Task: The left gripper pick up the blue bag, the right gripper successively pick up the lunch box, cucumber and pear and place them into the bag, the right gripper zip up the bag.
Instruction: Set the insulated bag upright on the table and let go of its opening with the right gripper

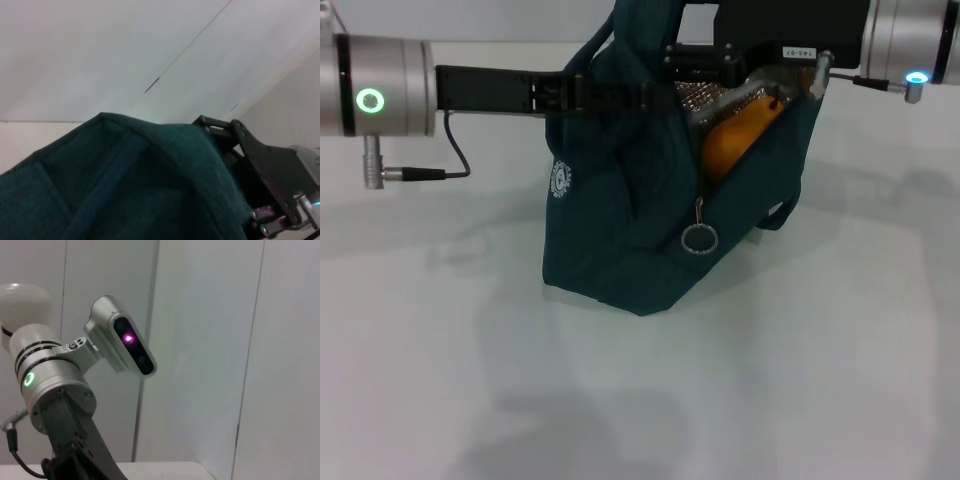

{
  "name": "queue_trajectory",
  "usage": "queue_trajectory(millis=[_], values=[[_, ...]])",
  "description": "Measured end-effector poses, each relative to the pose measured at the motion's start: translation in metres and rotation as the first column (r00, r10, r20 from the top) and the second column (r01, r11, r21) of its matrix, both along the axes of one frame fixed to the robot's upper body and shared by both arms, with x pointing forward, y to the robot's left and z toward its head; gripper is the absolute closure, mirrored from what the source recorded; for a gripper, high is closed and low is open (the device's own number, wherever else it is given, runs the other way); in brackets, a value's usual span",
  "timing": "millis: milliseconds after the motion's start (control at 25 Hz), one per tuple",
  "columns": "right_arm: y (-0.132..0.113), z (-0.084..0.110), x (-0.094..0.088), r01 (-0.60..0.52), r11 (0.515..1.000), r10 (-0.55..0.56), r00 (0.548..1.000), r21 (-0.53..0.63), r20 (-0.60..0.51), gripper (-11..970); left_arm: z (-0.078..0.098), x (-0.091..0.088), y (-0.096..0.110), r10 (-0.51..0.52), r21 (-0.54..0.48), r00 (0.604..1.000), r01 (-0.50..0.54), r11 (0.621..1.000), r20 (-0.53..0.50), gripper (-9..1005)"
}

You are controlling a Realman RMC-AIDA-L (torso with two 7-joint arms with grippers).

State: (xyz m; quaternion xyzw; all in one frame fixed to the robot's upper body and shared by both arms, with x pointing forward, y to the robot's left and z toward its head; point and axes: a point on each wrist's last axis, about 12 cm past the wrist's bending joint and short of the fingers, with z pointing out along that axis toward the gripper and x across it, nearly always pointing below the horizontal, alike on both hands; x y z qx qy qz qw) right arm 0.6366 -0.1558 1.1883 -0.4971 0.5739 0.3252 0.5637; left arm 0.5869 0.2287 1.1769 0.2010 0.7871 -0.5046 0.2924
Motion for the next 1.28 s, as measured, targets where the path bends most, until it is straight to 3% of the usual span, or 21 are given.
queue_trajectory(millis=[360,800,1280], values=[[0.002,0.001,0.0,-0.005,1.0,0.005,1.0,-0.003,0.002,266,0.001,0.004,0.0,0.015,0.009,1.0,-0.015,1.0,-0.012,320],[-0.001,-0.002,-0.003,-0.005,1.0,0.005,1.0,0.004,-0.01,266,-0.004,0.0,0.008,0.028,0.017,0.999,-0.028,0.999,-0.02,763],[-0.02,-0.015,-0.016,0.003,1.0,-0.002,0.999,0.029,-0.053,266,-0.006,-0.003,0.024,0.072,-0.021,0.997,-0.073,0.997,-0.029,866]])
